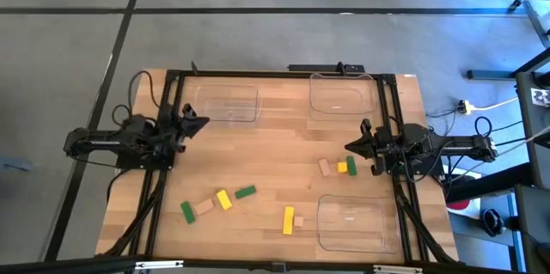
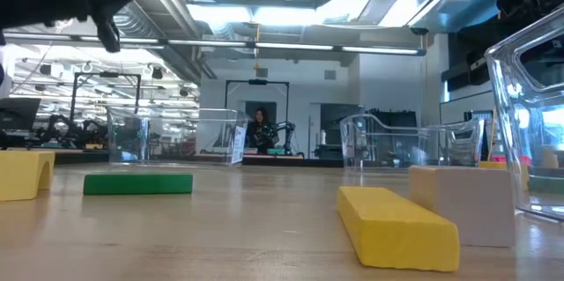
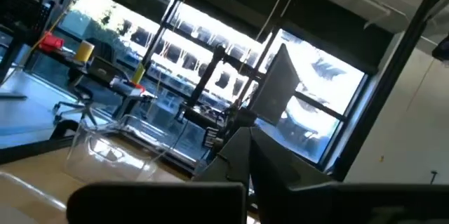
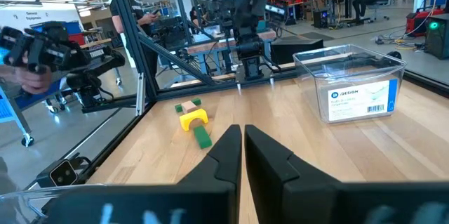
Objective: Sort & place blocks by color
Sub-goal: Put the left brown block into the top left transparent bin
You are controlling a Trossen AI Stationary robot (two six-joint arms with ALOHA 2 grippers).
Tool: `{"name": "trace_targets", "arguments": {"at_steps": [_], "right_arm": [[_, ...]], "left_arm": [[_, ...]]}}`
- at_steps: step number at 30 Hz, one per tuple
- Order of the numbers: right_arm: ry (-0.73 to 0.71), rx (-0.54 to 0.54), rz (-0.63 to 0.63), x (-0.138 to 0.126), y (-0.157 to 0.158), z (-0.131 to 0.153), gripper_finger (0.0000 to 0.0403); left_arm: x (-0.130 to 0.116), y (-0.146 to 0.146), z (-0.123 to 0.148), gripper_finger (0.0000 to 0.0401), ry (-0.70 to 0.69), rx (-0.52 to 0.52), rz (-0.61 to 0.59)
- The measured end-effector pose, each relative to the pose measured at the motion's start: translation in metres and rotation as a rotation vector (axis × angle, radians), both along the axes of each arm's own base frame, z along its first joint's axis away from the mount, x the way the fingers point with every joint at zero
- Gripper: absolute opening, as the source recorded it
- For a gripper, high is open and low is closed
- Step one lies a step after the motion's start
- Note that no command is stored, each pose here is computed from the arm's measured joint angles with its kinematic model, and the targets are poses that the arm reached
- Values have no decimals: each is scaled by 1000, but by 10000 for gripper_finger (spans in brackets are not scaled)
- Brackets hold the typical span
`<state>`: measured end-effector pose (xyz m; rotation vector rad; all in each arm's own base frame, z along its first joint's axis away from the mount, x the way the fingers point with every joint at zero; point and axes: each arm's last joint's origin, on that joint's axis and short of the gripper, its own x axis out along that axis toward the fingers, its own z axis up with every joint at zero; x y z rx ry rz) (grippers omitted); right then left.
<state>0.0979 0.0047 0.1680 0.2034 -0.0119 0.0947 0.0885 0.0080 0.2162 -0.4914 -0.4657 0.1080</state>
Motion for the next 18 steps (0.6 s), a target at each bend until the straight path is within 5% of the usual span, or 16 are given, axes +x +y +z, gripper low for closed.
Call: {"name": "trace_targets", "arguments": {"at_steps": [4, 14, 18], "right_arm": [[1, 0, 0, 0, 0, 0, 23], [0, 0, 0, 0, 0, 0, 23], [0, 0, 0, 0, 0, 0, 23]], "left_arm": [[6, -1, 28, 32, 89, -3, -45], [29, -8, 106, 166, 687, 113, -303], [42, -12, 121, 195, 790, 178, -454]]}}
